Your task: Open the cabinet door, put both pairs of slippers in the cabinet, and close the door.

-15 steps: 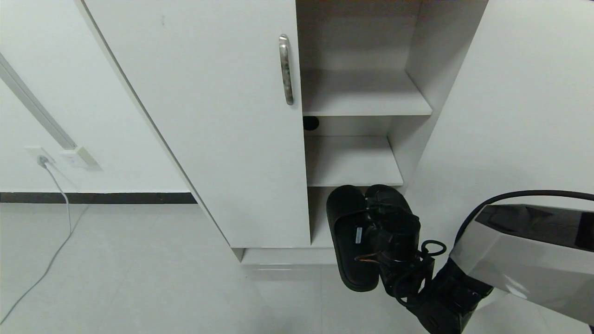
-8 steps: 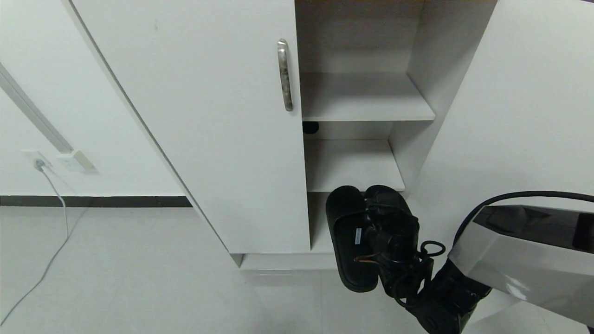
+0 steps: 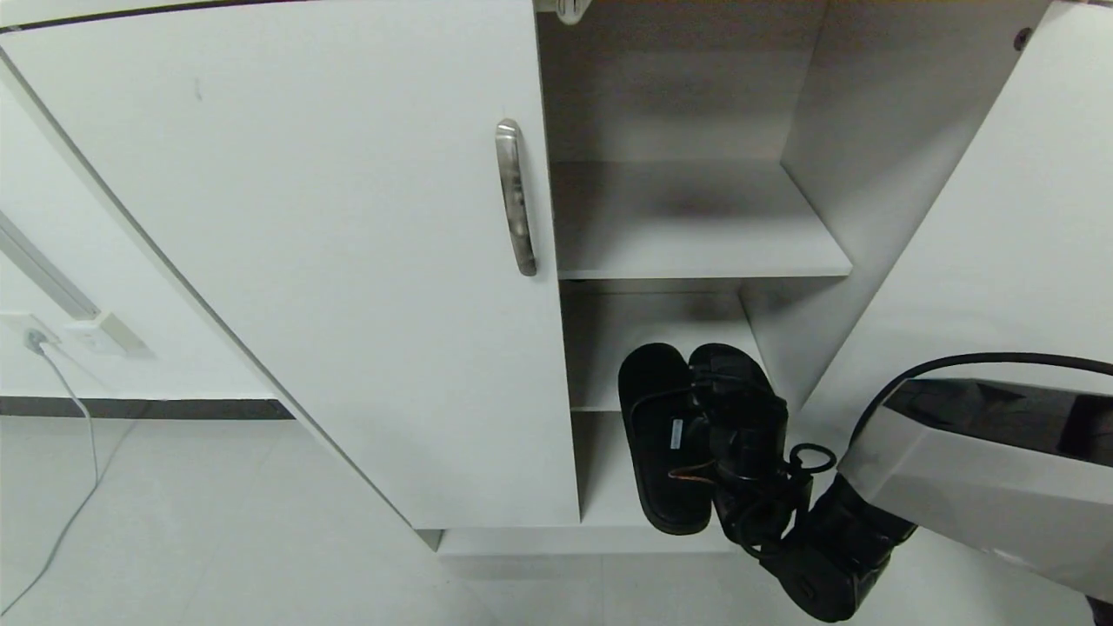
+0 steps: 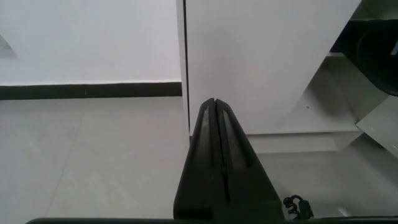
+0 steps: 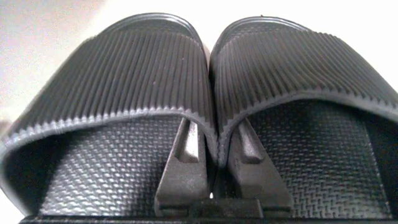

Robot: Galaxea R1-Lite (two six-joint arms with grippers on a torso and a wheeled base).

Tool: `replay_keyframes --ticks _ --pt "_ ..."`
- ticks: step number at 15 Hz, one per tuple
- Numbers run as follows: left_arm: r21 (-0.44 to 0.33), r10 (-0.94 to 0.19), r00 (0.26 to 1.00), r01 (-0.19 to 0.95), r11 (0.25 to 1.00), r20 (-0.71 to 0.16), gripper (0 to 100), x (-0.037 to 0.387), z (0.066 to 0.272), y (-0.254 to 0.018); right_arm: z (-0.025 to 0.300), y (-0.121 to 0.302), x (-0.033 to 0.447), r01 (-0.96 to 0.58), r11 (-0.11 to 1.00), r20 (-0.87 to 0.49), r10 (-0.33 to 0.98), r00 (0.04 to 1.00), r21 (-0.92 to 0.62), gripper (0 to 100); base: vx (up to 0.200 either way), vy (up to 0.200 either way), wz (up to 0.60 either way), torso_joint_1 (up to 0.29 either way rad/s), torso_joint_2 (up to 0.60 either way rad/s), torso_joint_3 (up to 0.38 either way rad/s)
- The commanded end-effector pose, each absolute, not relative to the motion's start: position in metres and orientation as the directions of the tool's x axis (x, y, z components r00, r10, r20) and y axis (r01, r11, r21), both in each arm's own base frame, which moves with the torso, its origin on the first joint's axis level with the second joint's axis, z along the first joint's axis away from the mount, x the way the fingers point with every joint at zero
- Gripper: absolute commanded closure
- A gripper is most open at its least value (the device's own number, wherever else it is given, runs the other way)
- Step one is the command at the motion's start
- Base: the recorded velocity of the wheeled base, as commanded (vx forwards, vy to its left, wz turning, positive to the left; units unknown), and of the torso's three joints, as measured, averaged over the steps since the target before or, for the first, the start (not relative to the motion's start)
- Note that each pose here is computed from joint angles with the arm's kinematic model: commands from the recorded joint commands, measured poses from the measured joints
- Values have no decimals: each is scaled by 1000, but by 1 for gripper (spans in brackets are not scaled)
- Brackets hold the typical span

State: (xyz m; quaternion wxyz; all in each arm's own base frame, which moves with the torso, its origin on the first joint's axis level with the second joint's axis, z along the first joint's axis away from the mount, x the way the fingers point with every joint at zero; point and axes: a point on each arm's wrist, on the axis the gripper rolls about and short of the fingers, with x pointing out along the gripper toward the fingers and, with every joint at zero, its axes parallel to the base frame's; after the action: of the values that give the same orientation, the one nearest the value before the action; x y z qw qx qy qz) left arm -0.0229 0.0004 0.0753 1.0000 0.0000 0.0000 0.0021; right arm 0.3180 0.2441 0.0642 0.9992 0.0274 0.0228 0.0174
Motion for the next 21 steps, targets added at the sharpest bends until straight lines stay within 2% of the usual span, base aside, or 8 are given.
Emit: replay_keyframes --ticks 1,16,21 --pt "0 5 1000 -5 1000 -2 100 -23 75 0 60 244 331 -22 998 -38 24 999 60 100 0 0 0 0 0 0" --pt "-2 8 1000 -8 1000 -2 100 -23 75 0 109 258 416 40 995 -4 -40 999 86 100 0 0 0 0 0 0" --pt "-2 8 1000 -8 1000 -2 100 -23 75 0 106 259 437 60 995 -9 -60 998 84 100 0 0 0 0 0 0"
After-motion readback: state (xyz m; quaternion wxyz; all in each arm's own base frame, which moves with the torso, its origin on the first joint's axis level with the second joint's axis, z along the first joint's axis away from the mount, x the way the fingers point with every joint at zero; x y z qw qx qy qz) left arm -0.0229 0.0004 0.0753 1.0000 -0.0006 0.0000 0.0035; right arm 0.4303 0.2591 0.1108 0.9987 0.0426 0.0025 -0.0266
